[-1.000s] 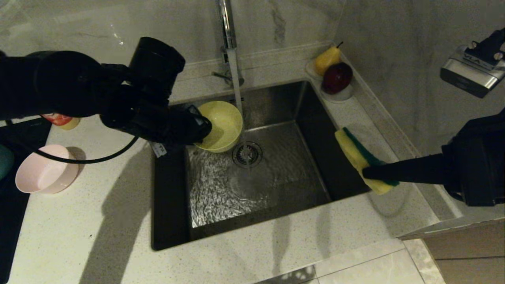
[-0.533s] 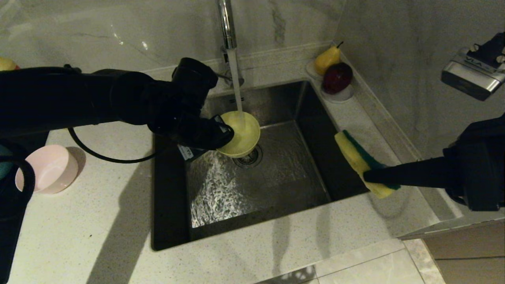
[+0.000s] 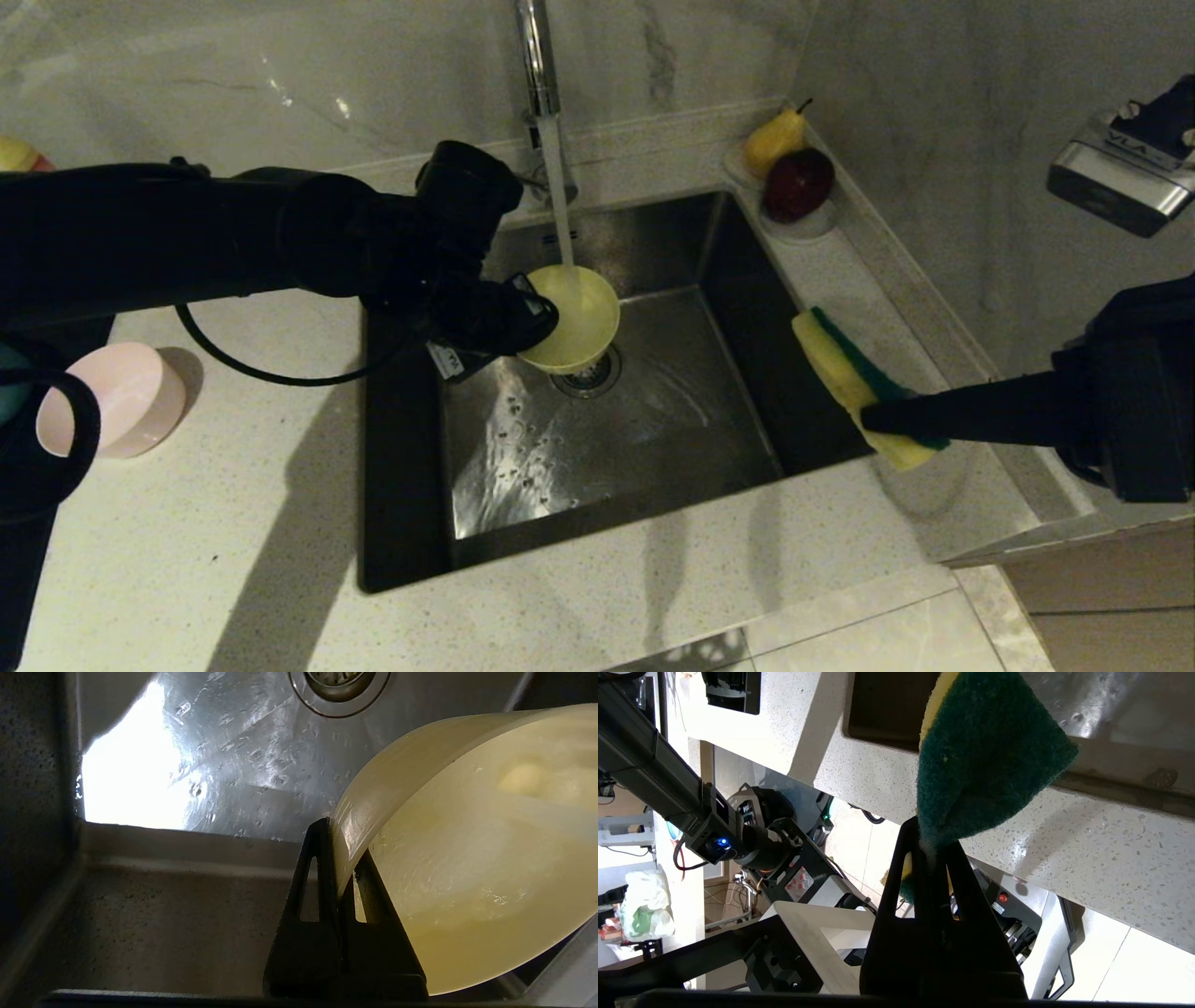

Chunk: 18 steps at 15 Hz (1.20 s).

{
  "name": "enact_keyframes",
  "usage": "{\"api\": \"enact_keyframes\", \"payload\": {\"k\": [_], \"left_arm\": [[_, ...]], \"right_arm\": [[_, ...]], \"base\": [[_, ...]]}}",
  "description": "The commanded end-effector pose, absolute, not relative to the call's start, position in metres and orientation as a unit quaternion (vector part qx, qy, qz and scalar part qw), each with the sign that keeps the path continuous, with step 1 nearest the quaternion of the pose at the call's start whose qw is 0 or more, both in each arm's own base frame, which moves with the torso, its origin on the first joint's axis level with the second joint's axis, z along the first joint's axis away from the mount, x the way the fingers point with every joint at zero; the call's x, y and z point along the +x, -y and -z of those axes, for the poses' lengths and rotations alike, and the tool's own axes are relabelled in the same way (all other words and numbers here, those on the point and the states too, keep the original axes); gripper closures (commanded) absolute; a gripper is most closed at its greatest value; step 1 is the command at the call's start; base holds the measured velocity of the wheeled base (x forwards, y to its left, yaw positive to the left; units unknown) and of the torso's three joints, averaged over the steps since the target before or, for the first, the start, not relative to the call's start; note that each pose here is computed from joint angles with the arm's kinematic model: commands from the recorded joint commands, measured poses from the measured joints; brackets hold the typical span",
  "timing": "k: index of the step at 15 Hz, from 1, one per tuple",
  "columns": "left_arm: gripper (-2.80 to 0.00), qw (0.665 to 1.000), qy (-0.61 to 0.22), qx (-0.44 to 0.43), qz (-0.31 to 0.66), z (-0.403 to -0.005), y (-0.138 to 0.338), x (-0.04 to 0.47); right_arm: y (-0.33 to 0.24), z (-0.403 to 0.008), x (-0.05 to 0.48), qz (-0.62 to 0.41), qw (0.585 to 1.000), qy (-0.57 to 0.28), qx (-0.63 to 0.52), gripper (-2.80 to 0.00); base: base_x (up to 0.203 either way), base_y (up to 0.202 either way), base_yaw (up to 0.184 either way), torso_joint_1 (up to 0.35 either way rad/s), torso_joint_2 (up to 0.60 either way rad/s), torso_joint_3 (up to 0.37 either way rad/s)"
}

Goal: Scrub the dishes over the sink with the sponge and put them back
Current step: Wash the bowl

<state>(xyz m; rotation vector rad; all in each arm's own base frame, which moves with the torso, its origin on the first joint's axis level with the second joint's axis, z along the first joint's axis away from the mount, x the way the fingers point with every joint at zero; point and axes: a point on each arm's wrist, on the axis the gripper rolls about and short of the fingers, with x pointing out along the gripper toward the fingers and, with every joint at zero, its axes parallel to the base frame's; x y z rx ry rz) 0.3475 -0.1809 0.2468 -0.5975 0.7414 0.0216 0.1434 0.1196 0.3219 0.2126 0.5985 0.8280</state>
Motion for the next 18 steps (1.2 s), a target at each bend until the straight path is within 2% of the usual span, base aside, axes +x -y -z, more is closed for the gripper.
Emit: {"api": "enact_keyframes", "payload": {"k": [1, 7, 10, 13, 18], "left_arm": [[0.0, 0.889, -0.353, -0.292, -0.01, -0.252, 0.178, 0.342], [0.0, 0.894, -0.337, -0.294, -0.002, -0.271, 0.167, 0.322], [0.0, 0.909, -0.307, -0.283, 0.001, -0.291, 0.154, 0.3], [0.0, 0.934, -0.247, -0.258, -0.004, -0.3, 0.138, 0.289], [0.0, 0.977, -0.114, -0.176, 0.034, -0.292, 0.117, 0.273]], "right_arm": [[-0.119, -0.322, 0.143, -0.395, 0.867, -0.287, 0.102, 0.0], [-0.118, -0.32, 0.142, -0.395, 0.866, -0.289, 0.102, 0.0], [-0.118, -0.321, 0.141, -0.396, 0.866, -0.288, 0.103, 0.0], [-0.116, -0.319, 0.139, -0.395, 0.866, -0.289, 0.102, 0.0], [-0.115, -0.32, 0.137, -0.396, 0.866, -0.287, 0.104, 0.0]], "base": [[0.0, 0.0, 0.0, 0.0, 0.0, 0.0], [0.0, 0.0, 0.0, 0.0, 0.0, 0.0], [0.0, 0.0, 0.0, 0.0, 0.0, 0.0], [0.0, 0.0, 0.0, 0.0, 0.0, 0.0], [0.0, 0.0, 0.0, 0.0, 0.0, 0.0]]}}
